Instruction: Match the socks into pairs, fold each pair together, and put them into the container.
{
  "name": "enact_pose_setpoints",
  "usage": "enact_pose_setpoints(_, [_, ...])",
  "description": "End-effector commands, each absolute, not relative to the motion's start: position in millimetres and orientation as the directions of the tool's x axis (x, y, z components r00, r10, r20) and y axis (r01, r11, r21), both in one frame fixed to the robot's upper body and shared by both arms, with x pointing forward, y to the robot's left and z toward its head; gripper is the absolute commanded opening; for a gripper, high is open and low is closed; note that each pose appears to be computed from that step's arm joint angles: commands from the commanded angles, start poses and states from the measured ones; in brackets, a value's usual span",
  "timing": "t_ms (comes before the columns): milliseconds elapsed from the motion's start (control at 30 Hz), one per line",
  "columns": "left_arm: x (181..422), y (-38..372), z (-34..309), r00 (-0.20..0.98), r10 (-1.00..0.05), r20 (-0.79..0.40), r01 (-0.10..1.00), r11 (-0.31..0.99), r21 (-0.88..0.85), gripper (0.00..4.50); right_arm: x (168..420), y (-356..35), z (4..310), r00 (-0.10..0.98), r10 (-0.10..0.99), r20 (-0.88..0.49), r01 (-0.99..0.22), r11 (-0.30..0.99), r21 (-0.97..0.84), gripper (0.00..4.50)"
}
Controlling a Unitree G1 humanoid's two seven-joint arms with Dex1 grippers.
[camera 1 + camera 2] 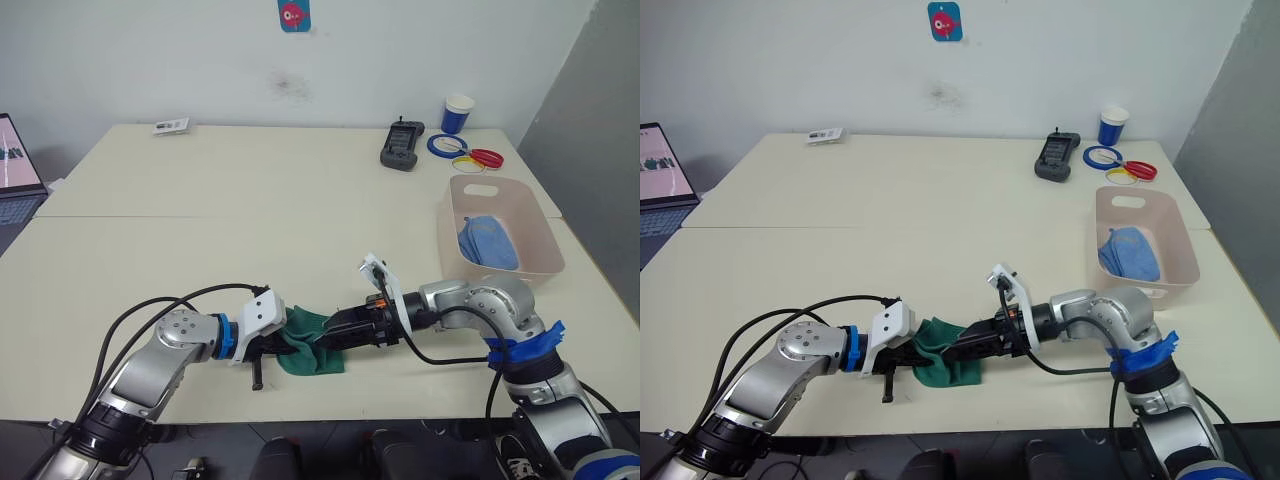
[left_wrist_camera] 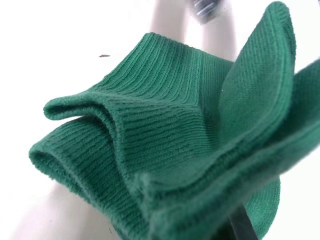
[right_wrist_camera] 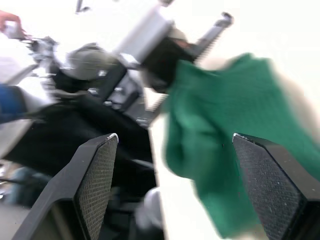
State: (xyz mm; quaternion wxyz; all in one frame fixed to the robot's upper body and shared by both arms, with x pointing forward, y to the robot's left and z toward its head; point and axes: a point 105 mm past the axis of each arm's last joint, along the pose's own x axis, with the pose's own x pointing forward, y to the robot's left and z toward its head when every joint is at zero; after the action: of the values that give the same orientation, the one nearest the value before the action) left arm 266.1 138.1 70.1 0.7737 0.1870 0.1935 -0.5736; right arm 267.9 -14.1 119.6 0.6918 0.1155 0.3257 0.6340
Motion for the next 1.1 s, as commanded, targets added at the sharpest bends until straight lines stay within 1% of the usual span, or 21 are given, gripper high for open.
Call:
enact_pose_setpoints(33, [265.2, 148.9, 56.7, 0.27, -0.778, -0.568, 0.953, 0.298, 0.044, 0.0, 277.4, -13.7, 122.0, 0.033, 0.958, -0.284, -0.815, 0.19, 0.547, 3.54])
enact_pose_setpoints(67, [265.2, 149.1, 56.7, 0.269, -0.777, -0.568, 0.954, 0.298, 0.044, 0.0, 279.2, -14.2, 121.1, 0.042, 0.958, -0.282, -0.811, 0.197, 0.55, 3.32])
enact_pose_setpoints(167, [264.9, 150.3, 56.8, 0.268, -0.776, -0.571, 0.954, 0.296, 0.046, 0.0, 278.0, -14.2, 120.2, 0.032, 0.963, -0.266, -0.805, 0.183, 0.564, 2.36])
enact_pose_setpoints(367, [263.5, 149.8, 56.3, 0.263, -0.777, -0.572, 0.956, 0.292, 0.043, 0.0, 271.4, -6.4, 117.4, -0.004, 0.964, -0.266, -0.827, 0.147, 0.543, 0.06])
enact_pose_setpoints(667, [264.0, 150.3, 56.8, 0.262, -0.776, -0.573, 0.956, 0.291, 0.044, 0.0, 254.1, 13.2, 115.4, -0.12, 0.954, -0.274, -0.839, 0.051, 0.542, 0.02])
enact_pose_setpoints(733, [263.7, 151.0, 56.7, 0.263, -0.775, -0.575, 0.956, 0.291, 0.044, 0.0, 247.9, 15.9, 117.9, -0.163, 0.95, -0.267, -0.841, 0.008, 0.542, 0.02])
enact_pose_setpoints(833, [262.9, 150.9, 56.6, 0.263, -0.776, -0.574, 0.955, 0.293, 0.042, 0.0, 245.1, 16.2, 119.4, -0.181, 0.947, -0.265, -0.84, -0.008, 0.542, 0.02])
enact_pose_setpoints(900, [262.0, 150.9, 59.1, 0.267, -0.782, -0.563, 0.954, 0.299, 0.036, 0.0, 251.2, 8.8, 122.1, -0.15, 0.953, -0.264, -0.846, 0.014, 0.532, 0.02])
enact_pose_setpoints(1000, [258.6, 154.8, 72.0, 0.267, -0.803, -0.533, 0.953, 0.301, 0.024, 0.0, 264.4, -17.0, 131.6, -0.082, 0.958, -0.275, -0.861, 0.071, 0.503, 0.02])
enact_pose_setpoints(1100, [255.1, 162.6, 91.1, 0.272, -0.812, -0.517, 0.952, 0.306, 0.021, 0.0, 265.4, -36.9, 141.9, -0.045, 0.959, -0.279, -0.86, 0.105, 0.499, 0.02])
